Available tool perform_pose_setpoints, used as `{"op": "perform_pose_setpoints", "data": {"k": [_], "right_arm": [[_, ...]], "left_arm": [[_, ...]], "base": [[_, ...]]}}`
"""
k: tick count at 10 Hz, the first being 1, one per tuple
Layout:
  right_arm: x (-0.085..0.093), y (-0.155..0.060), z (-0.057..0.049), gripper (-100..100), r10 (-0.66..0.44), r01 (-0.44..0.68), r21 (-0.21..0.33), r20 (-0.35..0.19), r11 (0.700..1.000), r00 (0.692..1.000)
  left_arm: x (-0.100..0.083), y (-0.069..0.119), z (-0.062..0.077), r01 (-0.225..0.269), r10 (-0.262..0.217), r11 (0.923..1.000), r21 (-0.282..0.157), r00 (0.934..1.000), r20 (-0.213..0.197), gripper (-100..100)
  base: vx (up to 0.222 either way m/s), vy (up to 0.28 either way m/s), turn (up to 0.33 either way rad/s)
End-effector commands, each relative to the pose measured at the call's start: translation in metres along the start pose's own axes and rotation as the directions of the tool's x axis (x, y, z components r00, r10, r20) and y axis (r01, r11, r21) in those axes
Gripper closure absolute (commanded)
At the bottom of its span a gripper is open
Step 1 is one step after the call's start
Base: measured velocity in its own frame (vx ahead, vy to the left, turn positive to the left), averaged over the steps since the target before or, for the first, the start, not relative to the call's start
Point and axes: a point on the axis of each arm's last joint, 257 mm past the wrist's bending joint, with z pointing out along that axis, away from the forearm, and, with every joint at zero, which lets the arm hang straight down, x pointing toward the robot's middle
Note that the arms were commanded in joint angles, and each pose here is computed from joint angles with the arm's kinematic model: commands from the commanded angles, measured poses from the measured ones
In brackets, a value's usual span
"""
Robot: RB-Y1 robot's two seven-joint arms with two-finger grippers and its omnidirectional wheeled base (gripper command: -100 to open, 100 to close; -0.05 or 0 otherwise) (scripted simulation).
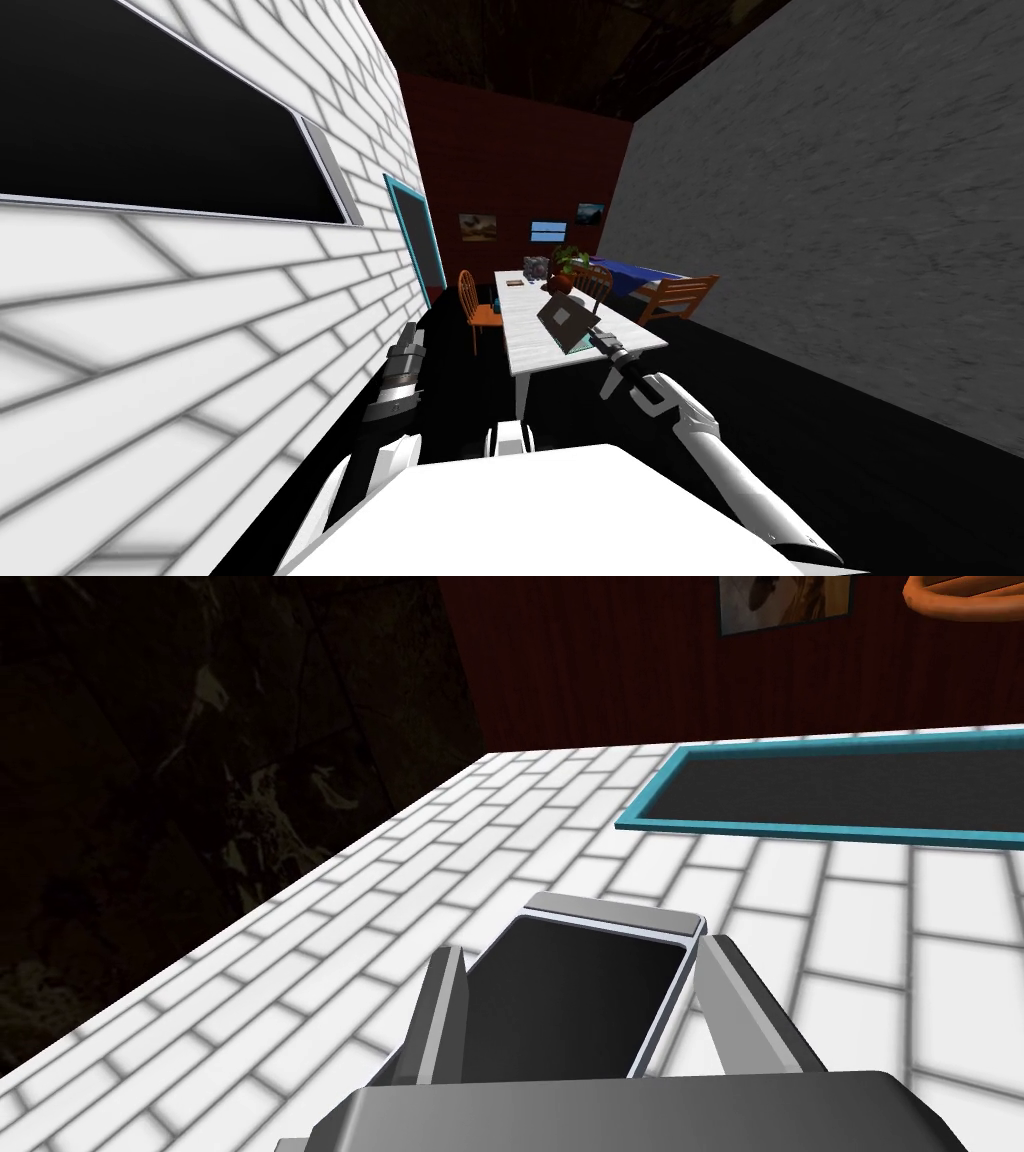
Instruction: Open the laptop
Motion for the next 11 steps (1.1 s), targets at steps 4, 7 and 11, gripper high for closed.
{"op": "perform_pose_setpoints", "data": {"k": [4, 7, 11], "right_arm": [[0.027, 0.006, -0.001, 100, 0.123, -0.123, 0.016, -0.011, 0.992, 0.992], [0.071, 0.029, -0.008, 100, 0.294, -0.294, 0.026, -0.02, 0.955, 0.955], [0.032, 0.006, 0.001, -100, 0.287, -0.287, 0.019, 0.004, 0.958, 0.958]], "left_arm": [[0.0, 0.0, 0.0, 0.0, 0.0, 1.0, 0.0, 1.0, 0.0, 0], [0.0, 0.0, 0.0, 0.0, 0.0, 1.0, 0.0, 1.0, 0.0, 0], [0.0, 0.0, 0.0, 0.0, 0.0, 1.0, 0.0, 1.0, 0.0, 0]], "base": [[-0.006, -0.058, 0.018], [0.014, -0.101, 0.01], [-0.008, 0.011, -0.006]]}}
